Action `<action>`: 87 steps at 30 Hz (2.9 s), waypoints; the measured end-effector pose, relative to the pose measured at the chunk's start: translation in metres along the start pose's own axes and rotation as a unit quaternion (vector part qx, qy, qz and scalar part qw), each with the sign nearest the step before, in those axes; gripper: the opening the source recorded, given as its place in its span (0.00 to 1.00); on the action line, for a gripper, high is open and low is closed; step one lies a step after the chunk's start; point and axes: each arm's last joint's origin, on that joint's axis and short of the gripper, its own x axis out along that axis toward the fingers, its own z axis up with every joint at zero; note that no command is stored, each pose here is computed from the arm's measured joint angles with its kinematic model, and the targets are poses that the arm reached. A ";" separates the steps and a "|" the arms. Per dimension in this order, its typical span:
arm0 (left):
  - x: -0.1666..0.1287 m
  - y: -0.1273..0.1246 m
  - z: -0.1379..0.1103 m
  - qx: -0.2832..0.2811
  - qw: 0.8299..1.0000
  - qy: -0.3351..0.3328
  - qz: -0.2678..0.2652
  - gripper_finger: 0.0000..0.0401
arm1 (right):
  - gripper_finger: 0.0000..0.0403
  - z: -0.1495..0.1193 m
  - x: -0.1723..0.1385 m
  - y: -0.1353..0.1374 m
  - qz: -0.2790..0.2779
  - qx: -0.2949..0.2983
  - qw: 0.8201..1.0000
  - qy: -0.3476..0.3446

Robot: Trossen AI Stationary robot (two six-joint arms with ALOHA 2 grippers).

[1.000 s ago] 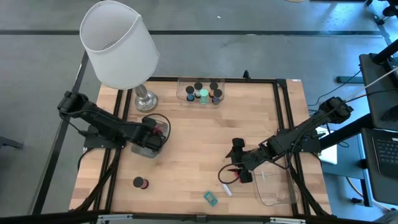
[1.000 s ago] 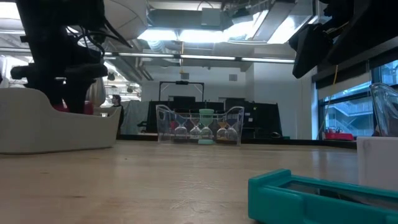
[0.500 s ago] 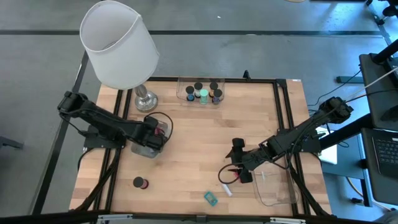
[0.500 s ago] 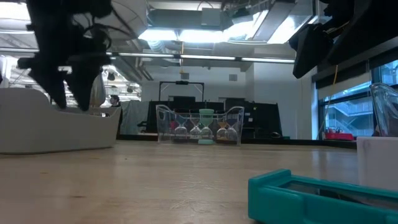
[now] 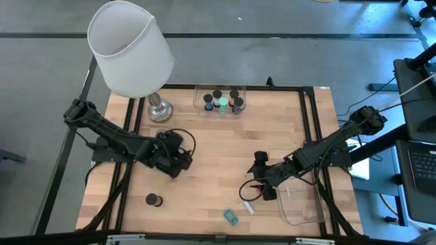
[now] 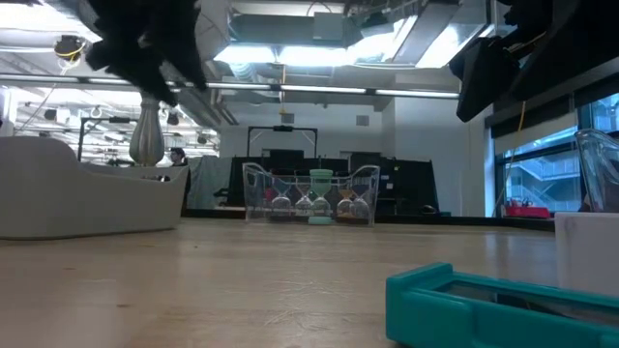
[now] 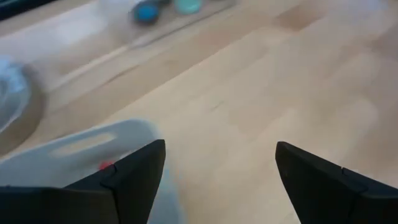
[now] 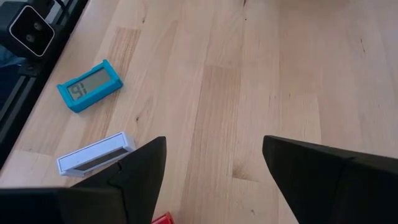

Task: Pick & Place Office items
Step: Put the white digital timer into the bottom transparent bin

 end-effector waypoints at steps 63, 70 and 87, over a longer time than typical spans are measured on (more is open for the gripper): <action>-0.029 -0.041 -0.007 0.103 0.974 -0.153 -0.132 0.76 | 0.68 0.006 0.017 -0.002 0.065 0.454 0.887 0.061; -0.028 -0.039 -0.008 0.112 0.974 -0.156 -0.118 0.76 | 0.68 0.030 0.043 0.016 0.004 0.389 0.910 0.146; -0.027 -0.037 -0.010 0.125 0.974 -0.153 -0.108 0.76 | 0.68 0.057 0.094 0.047 -0.056 0.393 0.873 0.284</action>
